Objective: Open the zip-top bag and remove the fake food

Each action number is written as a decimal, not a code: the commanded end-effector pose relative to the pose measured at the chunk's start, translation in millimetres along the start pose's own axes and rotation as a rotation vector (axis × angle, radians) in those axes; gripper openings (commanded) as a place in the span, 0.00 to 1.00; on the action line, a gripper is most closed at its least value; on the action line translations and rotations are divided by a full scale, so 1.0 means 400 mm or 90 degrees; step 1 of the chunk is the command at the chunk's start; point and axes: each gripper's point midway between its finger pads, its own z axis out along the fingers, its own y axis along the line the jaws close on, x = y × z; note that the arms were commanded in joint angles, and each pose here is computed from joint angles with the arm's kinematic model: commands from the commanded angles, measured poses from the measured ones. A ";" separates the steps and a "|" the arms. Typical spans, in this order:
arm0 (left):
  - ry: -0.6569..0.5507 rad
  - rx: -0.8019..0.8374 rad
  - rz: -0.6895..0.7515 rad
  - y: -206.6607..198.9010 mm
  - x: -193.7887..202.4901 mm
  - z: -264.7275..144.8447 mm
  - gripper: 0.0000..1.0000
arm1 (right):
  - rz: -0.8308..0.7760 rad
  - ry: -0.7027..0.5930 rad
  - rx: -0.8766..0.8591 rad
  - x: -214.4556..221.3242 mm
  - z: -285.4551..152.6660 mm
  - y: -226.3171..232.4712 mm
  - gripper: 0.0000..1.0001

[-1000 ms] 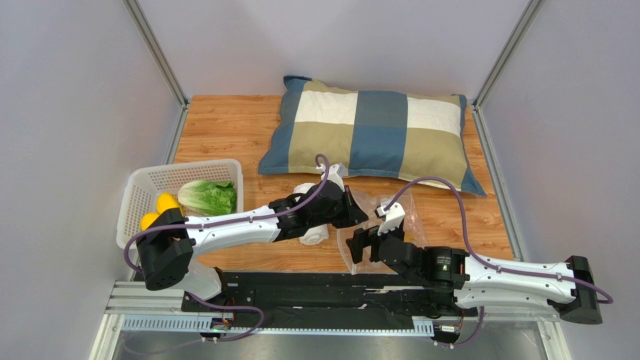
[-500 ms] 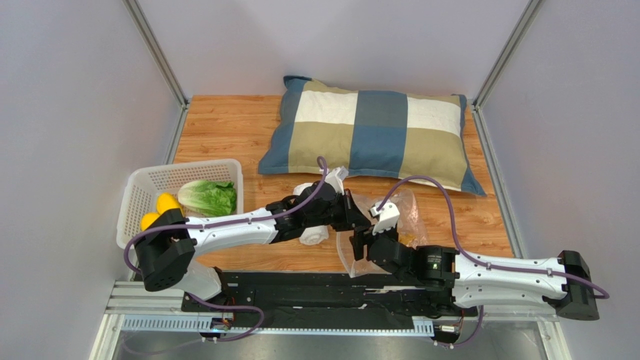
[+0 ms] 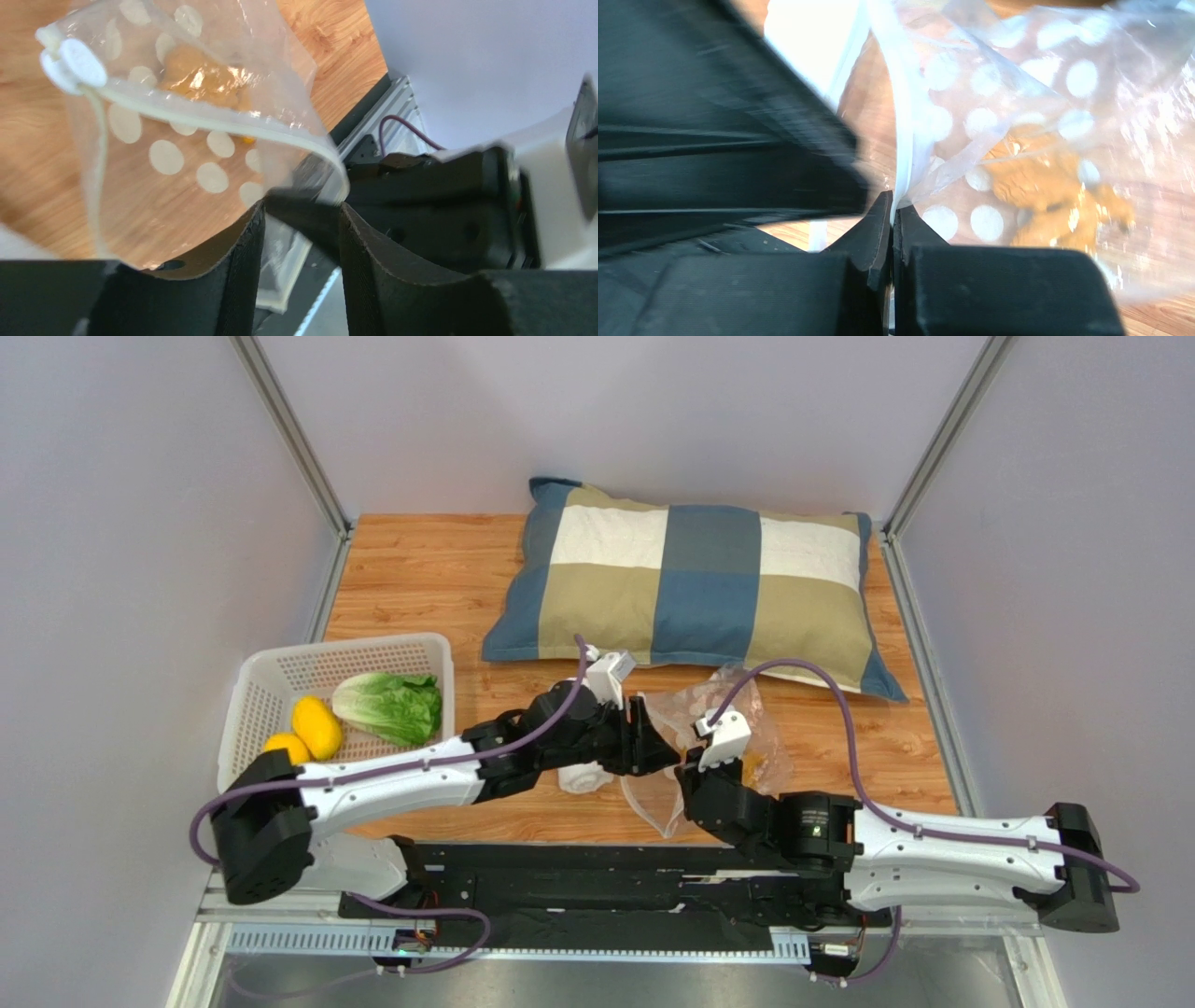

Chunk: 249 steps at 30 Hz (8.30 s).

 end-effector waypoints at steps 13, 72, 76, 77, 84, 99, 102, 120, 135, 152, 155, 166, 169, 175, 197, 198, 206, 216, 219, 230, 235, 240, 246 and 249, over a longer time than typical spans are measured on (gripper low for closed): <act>0.089 -0.038 -0.002 0.096 0.085 0.002 0.25 | 0.100 -0.032 -0.037 -0.107 -0.046 0.044 0.00; 0.102 -0.066 -0.050 0.228 0.057 0.250 0.70 | 0.111 0.072 -0.153 -0.097 0.086 0.038 0.00; 0.092 -0.066 -0.036 0.219 0.040 0.247 0.70 | 0.158 0.066 -0.113 -0.087 0.057 -0.003 0.19; 0.093 -0.067 -0.035 0.220 0.041 0.247 0.70 | 0.157 0.078 -0.097 -0.077 0.049 -0.017 0.31; 0.095 -0.078 -0.033 0.227 0.044 0.240 0.68 | 0.226 0.014 -0.056 -0.174 -0.053 -0.074 0.70; 0.104 -0.034 -0.006 0.194 0.045 0.222 0.59 | 0.322 0.025 0.354 -0.076 -0.037 -0.439 0.28; 0.114 -0.031 -0.003 0.197 0.051 0.236 0.63 | 0.310 0.051 0.379 -0.033 0.008 -0.468 0.26; 0.084 -0.001 0.055 0.214 0.040 0.289 0.61 | 0.290 0.127 0.394 0.053 0.175 -0.475 0.00; 0.065 -0.041 0.103 0.238 -0.002 0.338 0.62 | 0.307 0.183 0.342 0.102 0.233 -0.435 0.00; 0.071 -0.110 0.078 0.290 0.021 0.320 0.66 | 0.241 0.112 0.343 -0.070 0.195 -0.453 0.00; 0.068 -0.104 0.079 0.283 0.017 0.317 0.66 | 0.230 0.115 0.334 -0.083 0.231 -0.457 0.00; 0.041 -0.145 0.078 0.310 -0.011 0.327 0.67 | 0.254 0.182 0.291 0.034 0.320 -0.440 0.00; 0.027 -0.156 0.081 0.318 -0.023 0.336 0.68 | 0.272 0.206 0.280 0.072 0.315 -0.424 0.00; 0.017 -0.182 0.080 0.343 -0.029 0.347 0.71 | 0.326 0.240 0.235 0.131 0.280 -0.381 0.00; 0.018 -0.188 0.117 0.354 -0.037 0.359 0.12 | 0.346 0.210 0.195 0.110 0.223 -0.354 0.00; 0.019 -0.188 0.117 0.358 -0.032 0.355 0.11 | 0.346 0.211 0.195 0.110 0.222 -0.353 0.00; 0.016 -0.189 0.124 0.337 -0.042 0.308 0.00 | 0.347 0.191 0.291 0.110 0.180 -0.412 0.00; 0.038 -0.185 0.109 0.299 -0.030 0.222 0.00 | 0.379 0.192 0.388 0.144 0.175 -0.478 0.00; 0.038 -0.191 0.107 0.290 -0.030 0.179 0.00 | 0.405 0.192 0.417 0.152 0.171 -0.501 0.00; -0.009 -0.204 0.136 0.197 -0.111 0.023 0.00 | 0.430 0.180 0.455 0.151 0.162 -0.539 0.00; -0.075 -0.302 0.172 0.212 -0.185 -0.086 0.00 | 0.434 0.177 0.462 0.147 0.148 -0.547 0.00; -0.147 -0.373 0.191 0.222 -0.241 -0.195 0.00 | 0.446 0.153 0.481 0.130 0.131 -0.567 0.02; -0.299 -0.464 0.159 0.244 -0.312 -0.366 0.00 | 0.442 0.143 0.494 0.118 0.114 -0.575 0.02; -0.407 -0.571 0.126 0.286 -0.351 -0.521 0.00 | 0.433 0.129 0.517 0.101 0.096 -0.590 0.03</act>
